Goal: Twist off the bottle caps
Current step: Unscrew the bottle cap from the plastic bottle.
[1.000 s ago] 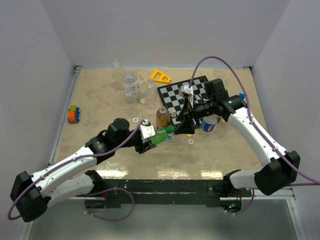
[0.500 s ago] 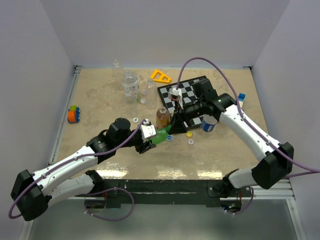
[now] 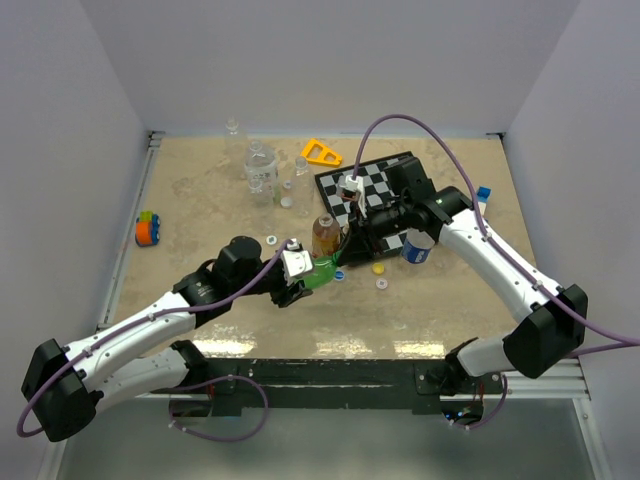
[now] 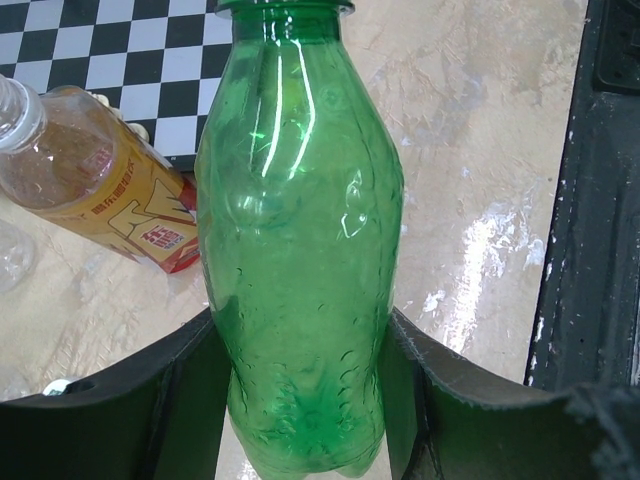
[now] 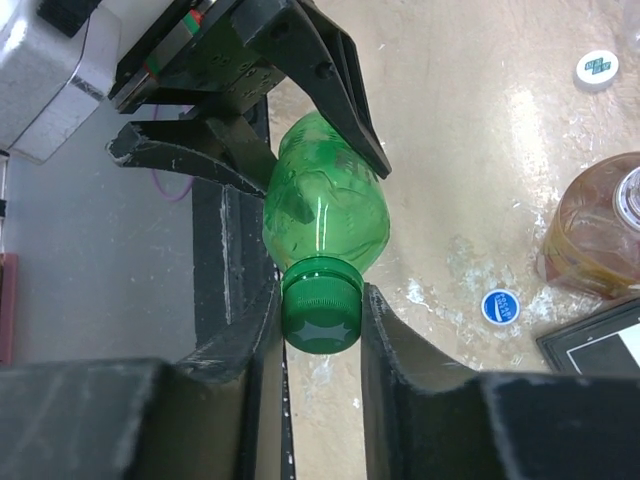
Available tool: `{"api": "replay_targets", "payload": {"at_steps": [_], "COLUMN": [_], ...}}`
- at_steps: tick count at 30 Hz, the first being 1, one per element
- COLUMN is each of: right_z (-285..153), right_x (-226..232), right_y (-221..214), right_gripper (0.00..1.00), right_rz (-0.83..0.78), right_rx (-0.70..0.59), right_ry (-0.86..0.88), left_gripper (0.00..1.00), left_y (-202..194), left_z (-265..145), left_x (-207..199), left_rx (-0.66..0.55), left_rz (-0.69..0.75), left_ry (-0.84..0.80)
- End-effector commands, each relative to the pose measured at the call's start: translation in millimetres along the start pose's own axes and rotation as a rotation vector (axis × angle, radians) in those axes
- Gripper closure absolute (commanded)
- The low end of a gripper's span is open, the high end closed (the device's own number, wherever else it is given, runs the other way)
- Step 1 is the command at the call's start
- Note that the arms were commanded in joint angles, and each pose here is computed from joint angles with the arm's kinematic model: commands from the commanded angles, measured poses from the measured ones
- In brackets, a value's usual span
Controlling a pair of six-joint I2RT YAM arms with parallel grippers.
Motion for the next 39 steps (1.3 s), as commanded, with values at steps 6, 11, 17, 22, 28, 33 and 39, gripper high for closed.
{"api": "replay_targets", "payload": {"at_steps": [6,11,17,22,28,33,39], "right_z": [-9,-20,-24,-21,-23,-28,-35], "right_x": [17,20,6,0,1,5,4], "right_y": [1,-7,-16,-18,-15,-9,-3], "right_gripper": [0.99,1.00,1.00,1.00,0.99,0.99,0.94], "right_rz": [-0.203,-0.574,-1.062,-1.365,-1.495,-1.552,-1.538], "right_rx": [0.005,0.053,0.119,0.144,0.151,0.147,0.171], "right_ry": [0.036,0.063,0.059,0.088,0.089,0.068,0.024], "left_gripper": [1.00,1.00,1.00,1.00,1.00,1.00,1.00], "left_y": [15,15,16,17,17,16,16], "left_z": [-4,-4,-6,-6,-6,-4,-3], "left_x": [9,7,5,4,4,3,2], "left_rx": [-0.045,-0.053,-0.060,-0.065,-0.066,-0.064,-0.064], "left_rz": [0.023,0.035,0.040,0.040,0.041,0.037,0.032], "left_ry": [0.037,0.022,0.014,0.010,0.008,0.002,-0.005]}}
Point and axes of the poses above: each gripper's point midway between its finger pads, its own z axis out along the fingers, its own x axis along the line the jaws close on, y = z × x, the point moved 1 cm from there along -z, back along the fingers, and after that the axes turned 10 degrees about z, right-handed, at the moved point
